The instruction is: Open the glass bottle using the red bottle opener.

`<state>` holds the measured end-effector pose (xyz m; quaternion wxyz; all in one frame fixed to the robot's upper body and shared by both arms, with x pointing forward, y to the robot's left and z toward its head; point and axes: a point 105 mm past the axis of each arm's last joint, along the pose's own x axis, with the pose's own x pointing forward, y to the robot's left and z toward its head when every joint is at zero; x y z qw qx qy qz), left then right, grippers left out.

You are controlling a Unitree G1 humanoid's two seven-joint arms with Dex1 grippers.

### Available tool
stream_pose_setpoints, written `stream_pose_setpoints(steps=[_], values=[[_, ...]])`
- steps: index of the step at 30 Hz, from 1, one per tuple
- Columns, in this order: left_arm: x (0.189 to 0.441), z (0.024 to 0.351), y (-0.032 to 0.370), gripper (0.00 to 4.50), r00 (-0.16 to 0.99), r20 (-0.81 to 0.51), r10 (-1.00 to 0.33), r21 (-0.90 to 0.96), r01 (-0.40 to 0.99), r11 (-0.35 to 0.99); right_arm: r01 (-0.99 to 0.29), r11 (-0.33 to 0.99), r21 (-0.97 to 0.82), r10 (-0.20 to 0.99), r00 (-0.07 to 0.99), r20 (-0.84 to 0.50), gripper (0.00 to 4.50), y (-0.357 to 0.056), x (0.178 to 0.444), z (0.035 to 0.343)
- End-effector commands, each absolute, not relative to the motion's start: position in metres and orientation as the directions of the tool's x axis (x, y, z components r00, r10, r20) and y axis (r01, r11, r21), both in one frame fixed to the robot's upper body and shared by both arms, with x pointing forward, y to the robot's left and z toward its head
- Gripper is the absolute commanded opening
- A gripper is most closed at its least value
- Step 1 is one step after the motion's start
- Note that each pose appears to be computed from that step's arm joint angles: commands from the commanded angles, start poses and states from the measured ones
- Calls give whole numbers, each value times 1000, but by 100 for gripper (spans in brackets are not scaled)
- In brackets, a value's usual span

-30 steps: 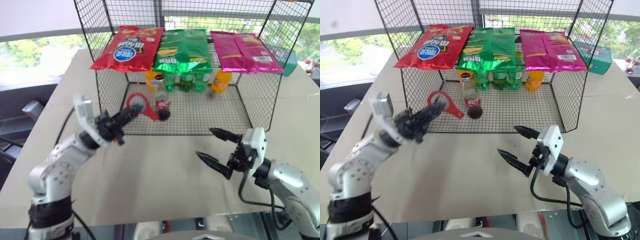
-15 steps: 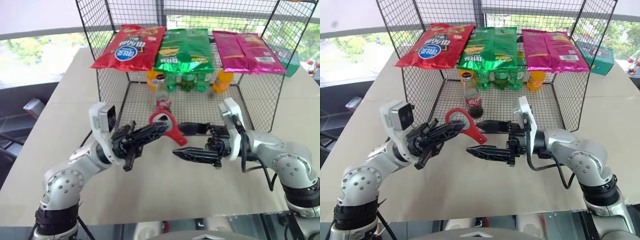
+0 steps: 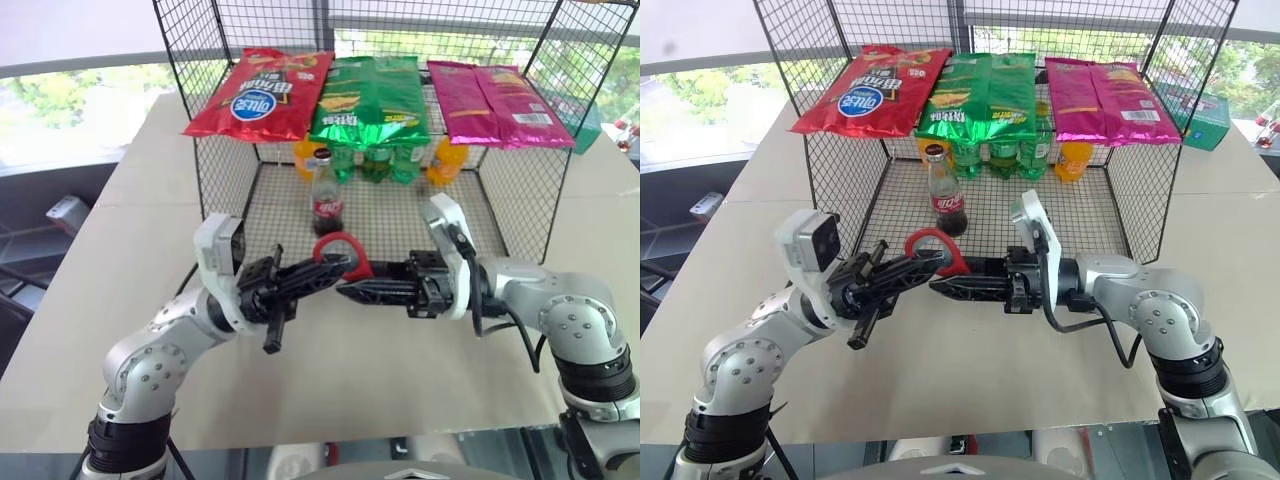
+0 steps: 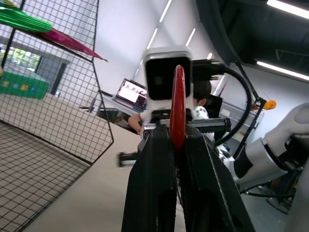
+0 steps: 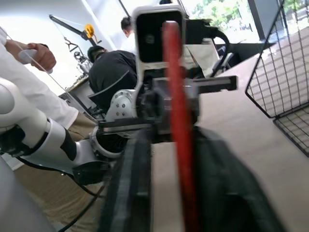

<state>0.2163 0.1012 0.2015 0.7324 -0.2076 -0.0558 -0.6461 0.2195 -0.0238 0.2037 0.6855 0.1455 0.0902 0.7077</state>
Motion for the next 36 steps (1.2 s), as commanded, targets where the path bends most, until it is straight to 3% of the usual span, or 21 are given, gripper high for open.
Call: stream_pose_setpoints(steps=[1,9,10,11,17,19,24,30,36], values=[[214,210,104,0,149,363,-920,-164,982,94,-948,-91,305,995,-71,75,3,-23,209,207],[208,202,103,0,102,310,-945,-159,986,55,-949,-85,302,996,-74,49,3,-24,206,202],[208,202,102,70,101,311,-945,-163,985,52,-950,-84,301,996,-73,49,0,-24,206,202],[208,202,102,85,100,309,-946,-162,985,52,-951,-82,299,996,-71,48,0,-24,206,202],[208,205,104,372,116,303,-946,-146,987,74,-954,-40,297,998,-28,48,0,-29,211,198],[207,207,106,443,148,302,-942,-140,984,109,-954,-4,301,999,12,51,0,-34,215,196],[213,204,121,443,311,285,-906,-137,949,283,-941,108,322,991,129,44,0,-53,222,186],[258,178,136,443,643,147,-752,-18,762,648,-898,281,338,951,308,28,0,-83,230,174],[293,170,126,443,732,109,-672,76,668,740,-885,334,323,932,362,26,0,-87,230,171]])
